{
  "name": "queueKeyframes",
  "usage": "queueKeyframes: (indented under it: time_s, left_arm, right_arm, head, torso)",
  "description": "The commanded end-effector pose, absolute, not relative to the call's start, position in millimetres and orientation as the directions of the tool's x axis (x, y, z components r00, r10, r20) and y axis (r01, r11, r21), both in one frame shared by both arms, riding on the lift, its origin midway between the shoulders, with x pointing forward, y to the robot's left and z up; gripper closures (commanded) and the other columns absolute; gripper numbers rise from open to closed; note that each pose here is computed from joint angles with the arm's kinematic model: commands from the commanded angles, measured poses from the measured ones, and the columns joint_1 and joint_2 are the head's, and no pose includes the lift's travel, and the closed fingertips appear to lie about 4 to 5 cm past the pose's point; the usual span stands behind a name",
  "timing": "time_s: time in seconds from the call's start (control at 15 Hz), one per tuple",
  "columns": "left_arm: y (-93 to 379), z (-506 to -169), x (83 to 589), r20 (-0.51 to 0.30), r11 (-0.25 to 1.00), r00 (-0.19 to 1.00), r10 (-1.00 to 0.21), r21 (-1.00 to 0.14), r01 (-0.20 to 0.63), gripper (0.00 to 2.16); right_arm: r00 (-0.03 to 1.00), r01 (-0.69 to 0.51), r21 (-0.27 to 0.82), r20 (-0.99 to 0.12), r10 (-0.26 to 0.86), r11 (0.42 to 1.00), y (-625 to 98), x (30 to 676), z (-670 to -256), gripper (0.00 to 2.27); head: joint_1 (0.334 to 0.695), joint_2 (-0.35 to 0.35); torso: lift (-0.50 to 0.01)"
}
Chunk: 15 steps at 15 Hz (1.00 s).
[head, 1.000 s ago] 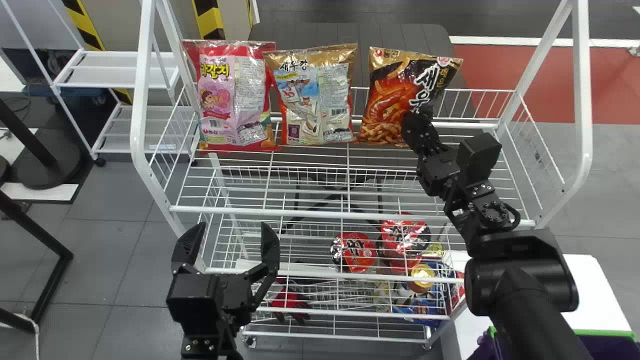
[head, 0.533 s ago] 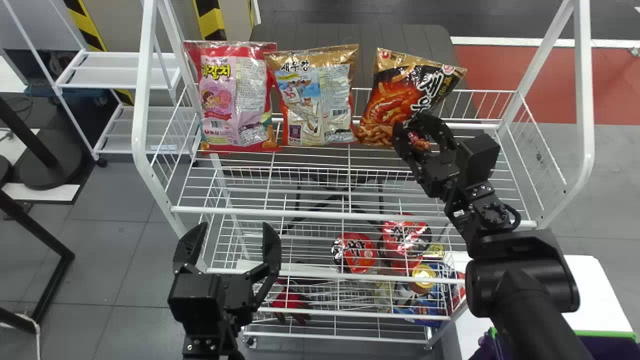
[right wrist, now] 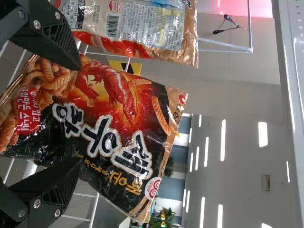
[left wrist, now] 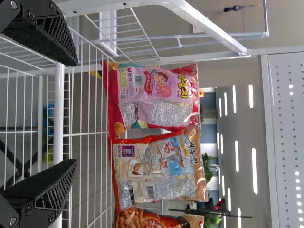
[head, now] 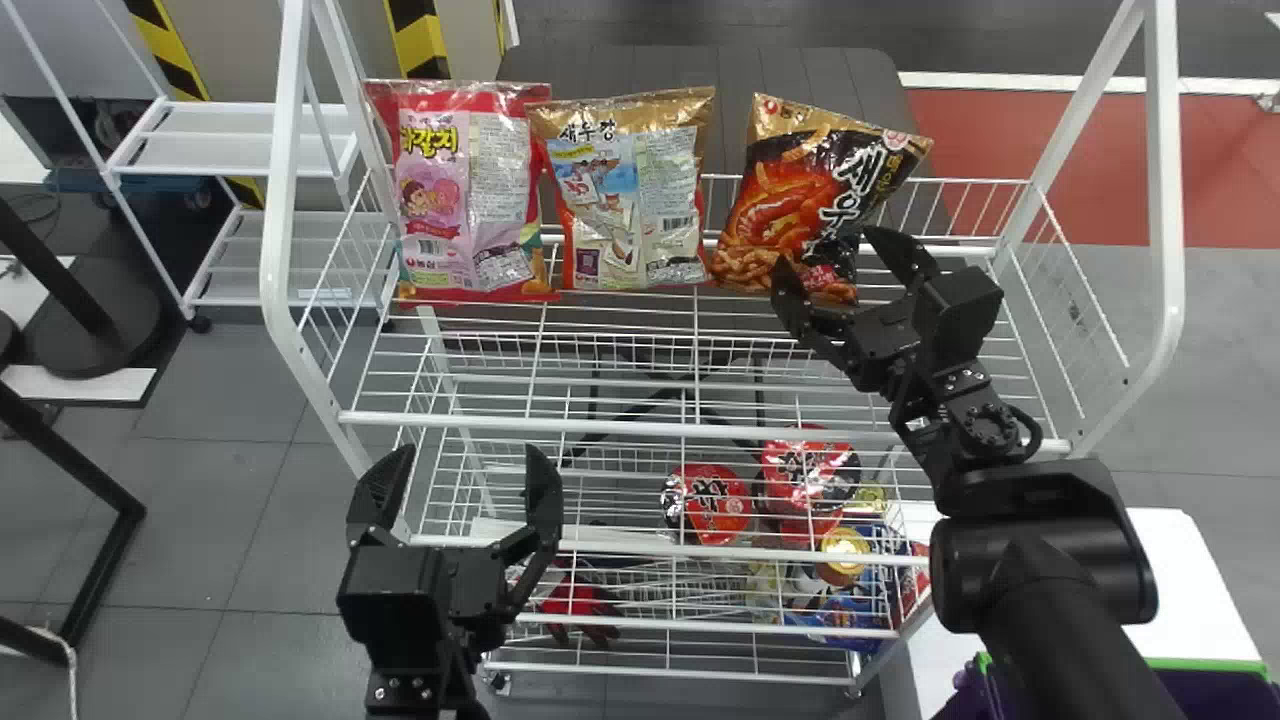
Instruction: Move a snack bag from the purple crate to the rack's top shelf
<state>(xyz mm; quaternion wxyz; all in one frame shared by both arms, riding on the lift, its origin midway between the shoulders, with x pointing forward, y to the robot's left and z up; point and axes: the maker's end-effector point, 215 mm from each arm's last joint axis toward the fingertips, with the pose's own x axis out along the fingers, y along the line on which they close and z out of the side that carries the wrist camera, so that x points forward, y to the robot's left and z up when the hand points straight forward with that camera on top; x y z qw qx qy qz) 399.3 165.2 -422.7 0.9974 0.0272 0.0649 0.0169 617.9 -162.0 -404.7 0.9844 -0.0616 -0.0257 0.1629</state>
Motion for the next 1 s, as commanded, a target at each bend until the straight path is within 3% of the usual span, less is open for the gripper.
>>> queueKeyframes:
  time_s: [0.0,0.2,0.6,0.93]
  left_arm:
    - [165.0,-420.4,399.6,-0.124,0.998,0.992,0.037,0.057,-0.031,0.09]
    - [167.8,-414.7,399.6,-0.110,0.997,0.993,0.050,0.071,-0.043,0.09]
    - [167.0,-377.7,388.0,-0.055,0.996,0.998,0.030,0.082,-0.026,0.09]
    - [174.4,-368.2,373.2,-0.051,0.996,0.998,0.046,0.084,-0.041,0.09]
  right_arm:
    - [0.944,-0.314,-0.136,0.060,0.324,0.940,-160.5,609.6,-396.5,0.15]
    - [0.950,-0.309,-0.128,0.013,0.313,0.942,-163.9,585.9,-389.2,0.15]
    - [0.953,-0.282,-0.102,0.085,0.291,0.954,-174.8,504.5,-326.7,0.13]
    - [0.956,-0.286,-0.025,0.062,0.287,0.958,-179.2,424.1,-333.5,0.14]
  head:
    - [0.695,0.003]
    - [0.695,0.004]
    - [0.695,-0.004]
    - [0.695,-0.012]
  torso:
    - [0.001]
    - [0.001]
    - [0.001]
    - [0.001]
